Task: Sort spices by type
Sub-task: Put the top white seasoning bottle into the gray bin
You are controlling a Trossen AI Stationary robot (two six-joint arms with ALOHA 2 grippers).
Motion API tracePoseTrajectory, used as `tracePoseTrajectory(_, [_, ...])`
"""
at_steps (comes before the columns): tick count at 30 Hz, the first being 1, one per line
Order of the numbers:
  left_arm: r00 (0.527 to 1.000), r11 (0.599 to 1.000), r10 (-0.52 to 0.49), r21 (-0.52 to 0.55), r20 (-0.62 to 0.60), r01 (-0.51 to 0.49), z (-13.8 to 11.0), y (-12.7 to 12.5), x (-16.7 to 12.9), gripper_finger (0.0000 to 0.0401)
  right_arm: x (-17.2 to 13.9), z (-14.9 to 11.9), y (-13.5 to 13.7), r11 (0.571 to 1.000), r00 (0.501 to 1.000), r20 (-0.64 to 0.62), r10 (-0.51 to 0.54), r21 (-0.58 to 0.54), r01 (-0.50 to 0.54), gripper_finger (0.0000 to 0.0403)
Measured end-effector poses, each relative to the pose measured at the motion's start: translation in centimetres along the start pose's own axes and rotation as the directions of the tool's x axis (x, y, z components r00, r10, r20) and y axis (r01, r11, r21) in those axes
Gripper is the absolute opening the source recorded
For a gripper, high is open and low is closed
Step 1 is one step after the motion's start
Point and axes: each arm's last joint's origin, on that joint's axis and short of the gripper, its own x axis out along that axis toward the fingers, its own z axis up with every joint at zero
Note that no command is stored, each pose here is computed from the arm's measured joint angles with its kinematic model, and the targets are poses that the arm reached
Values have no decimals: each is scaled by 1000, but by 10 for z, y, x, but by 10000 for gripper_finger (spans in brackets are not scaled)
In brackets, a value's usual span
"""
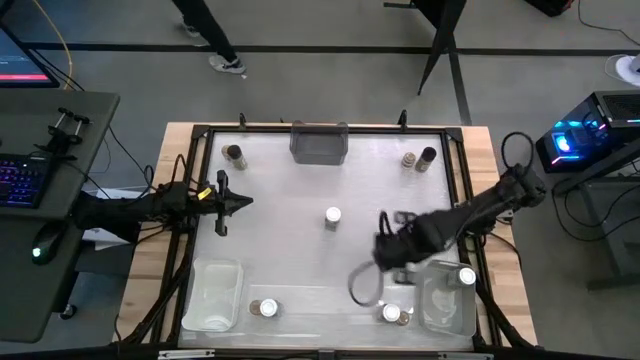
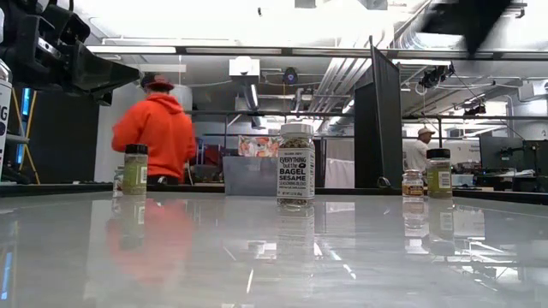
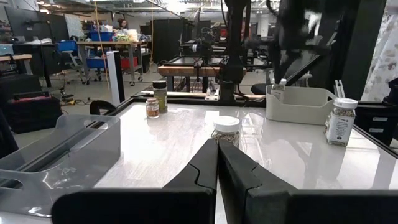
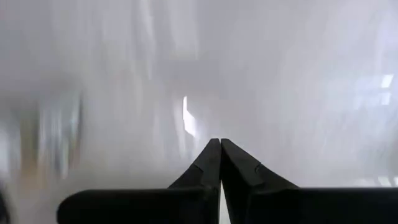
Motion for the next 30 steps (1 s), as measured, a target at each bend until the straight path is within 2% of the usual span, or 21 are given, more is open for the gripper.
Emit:
tracePoseTrajectory(3, [1000,1000,0,0,0,0,0,0,0,0,0,35,-18,997,973,227,39,49,-51,11])
tracePoseTrajectory(5, [1000,1000,0,0,0,0,0,0,0,0,0,58,-32,989,927,362,97,69,-131,34])
tracePoseTrajectory(7, [1000,1000,0,0,0,0,0,0,0,0,-3,78,-47,964,863,480,156,117,-239,71])
tracePoseTrajectory(10, [1000,1000,0,0,0,0,0,0,0,0,-7,93,-71,913,801,564,201,188,-362,142])
tracePoseTrajectory(14, [1000,1000,0,0,0,0,0,0,0,0,-4,93,-89,874,819,542,187,288,-390,249])
tracePoseTrajectory(17, [1000,1000,0,0,0,0,0,0,0,0,0,95,-85,897,819,538,198,237,-373,316])
tracePoseTrajectory(20, [1000,1000,0,0,0,0,0,0,0,0,11,103,-77,927,817,545,188,176,-330,361])
tracePoseTrajectory(25, [1000,1000,0,0,0,0,0,0,0,0,34,112,-67,973,908,418,11,206,-106,379])
tracePoseTrajectory(30, [1000,1000,0,0,0,0,0,0,0,0,46,133,-63,974,931,365,-24,219,-61,380])
